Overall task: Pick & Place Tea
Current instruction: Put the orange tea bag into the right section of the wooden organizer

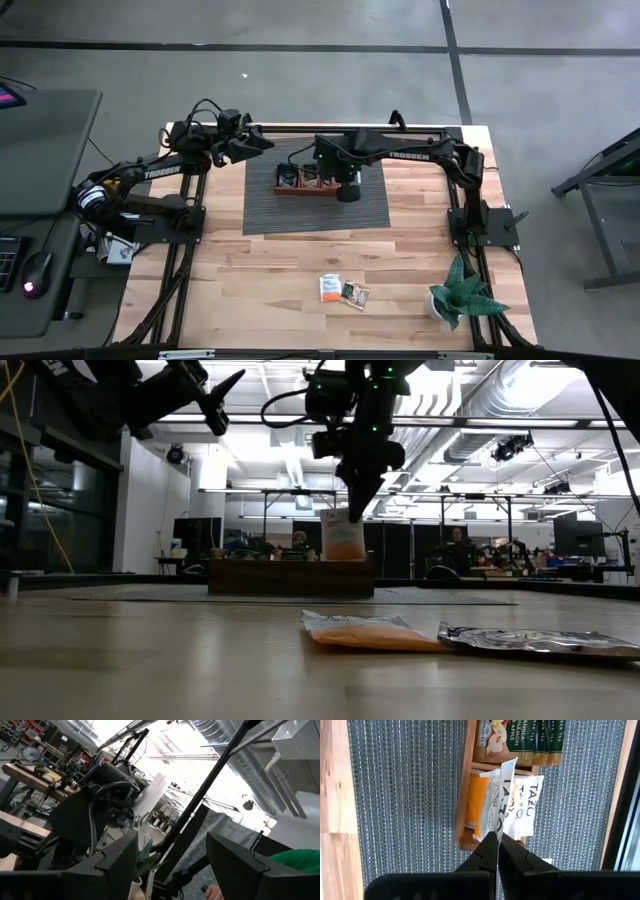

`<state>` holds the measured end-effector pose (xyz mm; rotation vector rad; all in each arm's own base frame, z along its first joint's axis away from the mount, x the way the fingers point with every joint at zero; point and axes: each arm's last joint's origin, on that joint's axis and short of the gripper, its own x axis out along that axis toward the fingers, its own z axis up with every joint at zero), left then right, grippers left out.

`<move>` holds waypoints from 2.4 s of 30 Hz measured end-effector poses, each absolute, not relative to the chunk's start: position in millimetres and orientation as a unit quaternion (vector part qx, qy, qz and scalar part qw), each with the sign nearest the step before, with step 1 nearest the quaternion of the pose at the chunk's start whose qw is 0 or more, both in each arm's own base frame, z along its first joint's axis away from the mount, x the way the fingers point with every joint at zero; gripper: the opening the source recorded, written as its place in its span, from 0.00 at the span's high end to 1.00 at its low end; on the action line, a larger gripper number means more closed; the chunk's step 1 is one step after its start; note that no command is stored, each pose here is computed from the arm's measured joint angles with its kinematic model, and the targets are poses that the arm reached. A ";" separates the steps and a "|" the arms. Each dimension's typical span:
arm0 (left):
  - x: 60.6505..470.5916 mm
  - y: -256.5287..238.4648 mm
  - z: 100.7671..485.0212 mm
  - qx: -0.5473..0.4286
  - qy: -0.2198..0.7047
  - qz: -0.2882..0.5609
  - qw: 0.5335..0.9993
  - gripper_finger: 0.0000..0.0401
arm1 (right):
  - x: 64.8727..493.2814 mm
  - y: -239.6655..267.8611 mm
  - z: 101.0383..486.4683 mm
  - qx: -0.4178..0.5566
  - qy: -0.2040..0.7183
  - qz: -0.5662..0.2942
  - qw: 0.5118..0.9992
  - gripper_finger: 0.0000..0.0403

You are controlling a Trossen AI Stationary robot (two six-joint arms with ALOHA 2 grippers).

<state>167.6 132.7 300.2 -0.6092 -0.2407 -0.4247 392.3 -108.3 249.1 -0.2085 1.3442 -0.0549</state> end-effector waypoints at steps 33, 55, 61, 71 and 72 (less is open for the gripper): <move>167.4 132.3 300.3 -0.300 -0.114 -0.208 0.924 0.42 | 388.9 -110.0 206.2 -0.104 0.645 -0.081 0.753 1.00; 167.4 131.9 299.7 -0.298 -0.104 -0.215 0.924 0.42 | 391.6 -107.8 232.7 -0.029 0.637 -0.082 0.766 0.52; 168.6 132.6 297.2 -0.302 -0.090 -0.216 0.924 0.42 | 395.9 -107.4 253.6 -0.021 0.620 -0.089 0.779 0.49; 178.0 129.3 288.7 -0.313 -0.060 -0.216 0.923 0.42 | 397.0 -79.8 288.8 0.019 0.619 -0.036 0.784 0.50; 182.2 125.9 286.4 -0.313 -0.053 -0.219 0.923 0.42 | 398.1 -73.5 288.7 0.020 0.619 -0.024 0.785 0.50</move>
